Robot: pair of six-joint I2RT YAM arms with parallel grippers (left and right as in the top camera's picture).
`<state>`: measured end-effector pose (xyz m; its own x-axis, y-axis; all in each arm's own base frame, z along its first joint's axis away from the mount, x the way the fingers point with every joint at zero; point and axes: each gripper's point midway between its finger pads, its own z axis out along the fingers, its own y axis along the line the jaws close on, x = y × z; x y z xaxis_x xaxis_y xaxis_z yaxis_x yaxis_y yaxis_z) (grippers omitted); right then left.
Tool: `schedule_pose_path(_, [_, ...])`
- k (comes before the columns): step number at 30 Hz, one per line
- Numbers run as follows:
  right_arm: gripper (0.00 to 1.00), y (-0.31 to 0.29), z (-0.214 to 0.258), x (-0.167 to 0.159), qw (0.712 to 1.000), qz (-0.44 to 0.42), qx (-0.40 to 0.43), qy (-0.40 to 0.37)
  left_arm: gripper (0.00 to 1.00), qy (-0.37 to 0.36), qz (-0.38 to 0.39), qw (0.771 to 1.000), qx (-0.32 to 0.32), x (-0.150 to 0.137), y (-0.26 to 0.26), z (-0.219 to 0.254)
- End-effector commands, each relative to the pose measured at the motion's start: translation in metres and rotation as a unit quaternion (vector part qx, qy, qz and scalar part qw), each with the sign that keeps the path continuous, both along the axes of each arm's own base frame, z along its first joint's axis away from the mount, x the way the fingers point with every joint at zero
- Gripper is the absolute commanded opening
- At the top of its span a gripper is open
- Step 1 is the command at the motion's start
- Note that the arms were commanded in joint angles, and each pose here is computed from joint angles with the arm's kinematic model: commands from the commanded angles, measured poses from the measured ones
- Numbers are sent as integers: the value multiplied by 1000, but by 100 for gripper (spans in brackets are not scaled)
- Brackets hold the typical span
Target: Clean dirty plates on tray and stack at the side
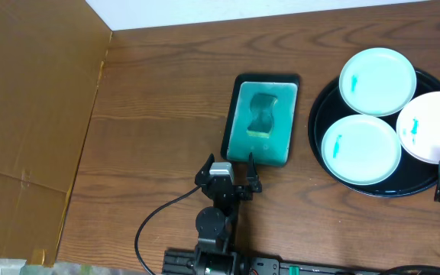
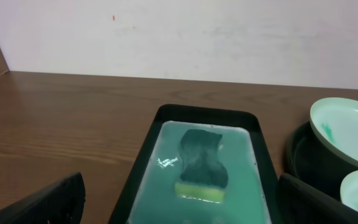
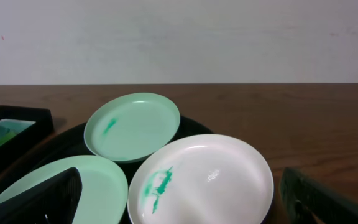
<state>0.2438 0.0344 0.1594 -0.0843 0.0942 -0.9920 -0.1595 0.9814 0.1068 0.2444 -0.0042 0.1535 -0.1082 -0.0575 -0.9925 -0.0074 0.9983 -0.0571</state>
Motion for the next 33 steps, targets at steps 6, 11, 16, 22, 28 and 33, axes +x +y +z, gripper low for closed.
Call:
schedule_pose_path(6, [99,-4,-1,1,1000,-9,-6,-1,97,23,17,1000,1,-1,6,-17])
schedule_pose_path(11, [99,-4,-1,1,1000,-9,-6,-1,97,21,-24,998,-56,-1,-10,-15])
schedule_pose_path(16, [99,-4,-1,1,1000,-9,-7,-1,97,25,-175,956,-234,-12,-67,5])
schedule_pose_path(22, [99,-4,-1,1,1000,-9,-7,-1,98,-111,-246,916,-296,-25,-77,87])
schedule_pose_path(28, [99,-4,-1,1,1000,-9,-6,-1,97,-259,-237,914,-204,-51,-64,167])
schedule_pose_path(33, [99,-4,-1,1,1000,-9,-7,-1,98,-211,-150,956,-136,-30,-44,218])
